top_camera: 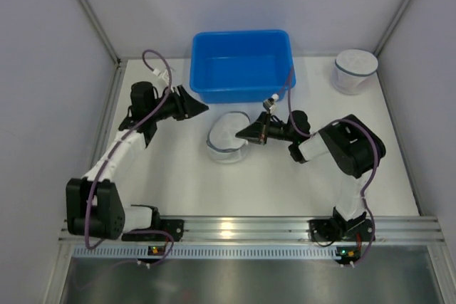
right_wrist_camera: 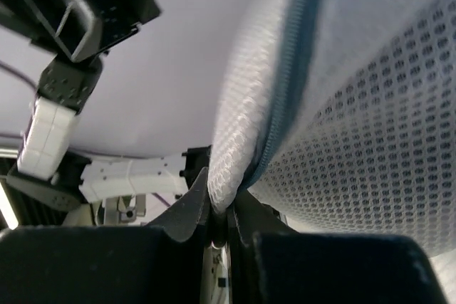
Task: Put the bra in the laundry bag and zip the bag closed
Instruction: Close the laundry bag at the center of the board, then zip the zipper on the laundry bag.
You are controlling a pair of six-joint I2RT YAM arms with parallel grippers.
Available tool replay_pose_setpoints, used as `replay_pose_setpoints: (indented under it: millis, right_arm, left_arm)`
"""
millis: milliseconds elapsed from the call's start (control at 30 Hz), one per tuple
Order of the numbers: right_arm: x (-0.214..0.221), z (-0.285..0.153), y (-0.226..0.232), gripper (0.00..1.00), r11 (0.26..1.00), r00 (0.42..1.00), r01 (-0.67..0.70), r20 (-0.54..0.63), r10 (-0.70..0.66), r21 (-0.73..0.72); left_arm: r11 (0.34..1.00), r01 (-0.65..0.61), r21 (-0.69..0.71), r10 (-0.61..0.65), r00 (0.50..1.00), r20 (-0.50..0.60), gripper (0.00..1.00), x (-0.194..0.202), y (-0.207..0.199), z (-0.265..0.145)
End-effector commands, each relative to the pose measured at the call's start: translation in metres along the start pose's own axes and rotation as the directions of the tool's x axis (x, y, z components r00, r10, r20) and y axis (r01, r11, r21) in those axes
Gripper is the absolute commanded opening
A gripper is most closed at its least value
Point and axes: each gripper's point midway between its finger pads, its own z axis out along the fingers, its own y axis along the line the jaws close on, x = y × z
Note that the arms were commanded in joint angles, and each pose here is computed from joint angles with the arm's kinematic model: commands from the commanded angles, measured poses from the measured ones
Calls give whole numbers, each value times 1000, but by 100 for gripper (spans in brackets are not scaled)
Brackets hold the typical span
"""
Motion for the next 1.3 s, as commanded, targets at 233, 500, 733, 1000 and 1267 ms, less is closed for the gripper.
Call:
replay_pose_setpoints:
  millis: [233,500,733,1000,1267]
  right_arm:
    - [-23,39,19,0,999,972,-38,232,38,-3]
    - [-22,76,0,0,984,949,-155,292,123,89]
    - [-31,106,-14,0,973,940,-171,319,116,151]
    - [-31,116,-24,0,960,930,-214,339,144,180]
    - [-23,124,-27,0,947,927,-257,326,184,194]
  left_arm:
    - [808,-526,-265,517,849,-110,51,43,8,-83]
    - [749,-637,-183,591,766,-254,48,95,-5,-62]
    - [760,-517,-393,411,852,-326,41,108,25,-39]
    - [753,-368,-545,285,930,-233,43,111,27,-21]
    - [697,-309,-648,291,947,-138,49,87,41,-5]
